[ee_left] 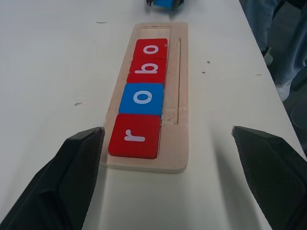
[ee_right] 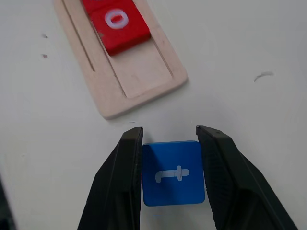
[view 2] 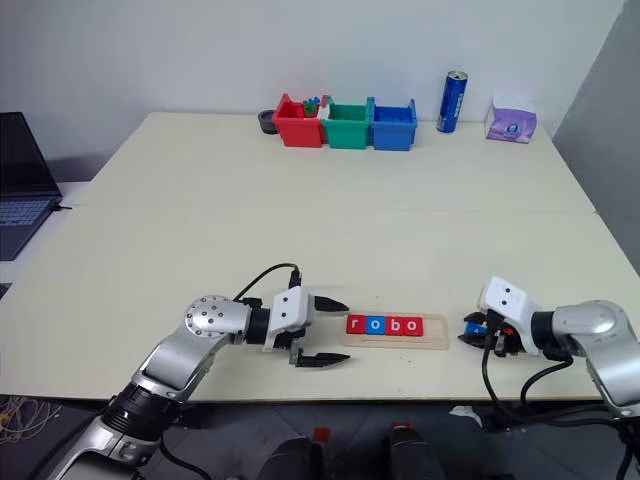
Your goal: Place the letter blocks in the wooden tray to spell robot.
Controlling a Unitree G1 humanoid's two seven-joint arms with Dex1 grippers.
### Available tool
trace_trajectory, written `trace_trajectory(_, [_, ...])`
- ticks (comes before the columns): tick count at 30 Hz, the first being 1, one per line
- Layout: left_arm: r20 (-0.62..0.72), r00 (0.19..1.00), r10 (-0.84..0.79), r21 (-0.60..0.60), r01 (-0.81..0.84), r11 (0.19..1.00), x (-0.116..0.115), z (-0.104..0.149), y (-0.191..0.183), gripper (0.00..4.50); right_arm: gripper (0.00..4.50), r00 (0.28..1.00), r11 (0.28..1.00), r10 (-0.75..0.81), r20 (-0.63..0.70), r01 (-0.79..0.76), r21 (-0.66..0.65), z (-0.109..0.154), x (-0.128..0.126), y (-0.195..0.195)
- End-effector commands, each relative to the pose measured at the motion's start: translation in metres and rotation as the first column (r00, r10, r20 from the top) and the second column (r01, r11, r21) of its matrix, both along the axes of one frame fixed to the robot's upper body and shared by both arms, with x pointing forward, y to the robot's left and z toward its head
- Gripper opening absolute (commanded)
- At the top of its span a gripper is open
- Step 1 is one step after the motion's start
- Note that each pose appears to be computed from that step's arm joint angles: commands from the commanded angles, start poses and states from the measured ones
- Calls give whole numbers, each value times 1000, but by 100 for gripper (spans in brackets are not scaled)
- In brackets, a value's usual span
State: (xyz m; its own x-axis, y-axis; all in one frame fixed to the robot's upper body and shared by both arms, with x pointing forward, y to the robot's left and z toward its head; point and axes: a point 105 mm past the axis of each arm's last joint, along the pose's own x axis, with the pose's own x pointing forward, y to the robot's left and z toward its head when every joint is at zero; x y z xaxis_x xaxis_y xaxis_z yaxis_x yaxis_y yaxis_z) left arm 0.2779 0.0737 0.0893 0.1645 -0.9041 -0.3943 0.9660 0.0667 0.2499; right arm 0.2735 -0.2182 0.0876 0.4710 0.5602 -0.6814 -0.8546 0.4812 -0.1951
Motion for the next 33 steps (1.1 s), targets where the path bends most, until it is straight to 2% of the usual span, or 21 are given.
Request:
trace_trajectory(1, [25,999,-22,-11,22,1000,-1,7,-4,450,172,999,1000,-19,43,20,-16,3,5,-2])
trace_trajectory(9, [24,1000,-14,-10,15,1000,-1,6,-2,450,448,989,987,-113,96,101,122,30,0,-1])
trace_trajectory(12, [24,1000,-14,-8,14,1000,-1,6,-1,450,448,982,974,-175,76,162,158,31,-9,-9])
trace_trajectory(16, [23,999,-23,-8,23,1000,-1,6,-3,450,448,972,965,-228,49,219,144,18,-16,-20])
trace_trajectory(20, [25,999,-33,-6,34,999,0,7,-4,450,448,980,974,-199,18,195,115,5,-19,-23])
trace_trajectory(29, [24,999,-32,0,32,999,-1,7,-2,450,448,987,981,-159,-11,159,111,-3,-13,-21])
trace_trajectory(32, [24,999,-29,0,29,1000,-1,7,-1,450,392,988,979,-156,-15,157,127,-2,-11,-20])
trace_trajectory(33, [24,999,-28,0,28,1000,-1,7,-1,450,357,988,980,-152,-16,153,125,-2,-11,-20])
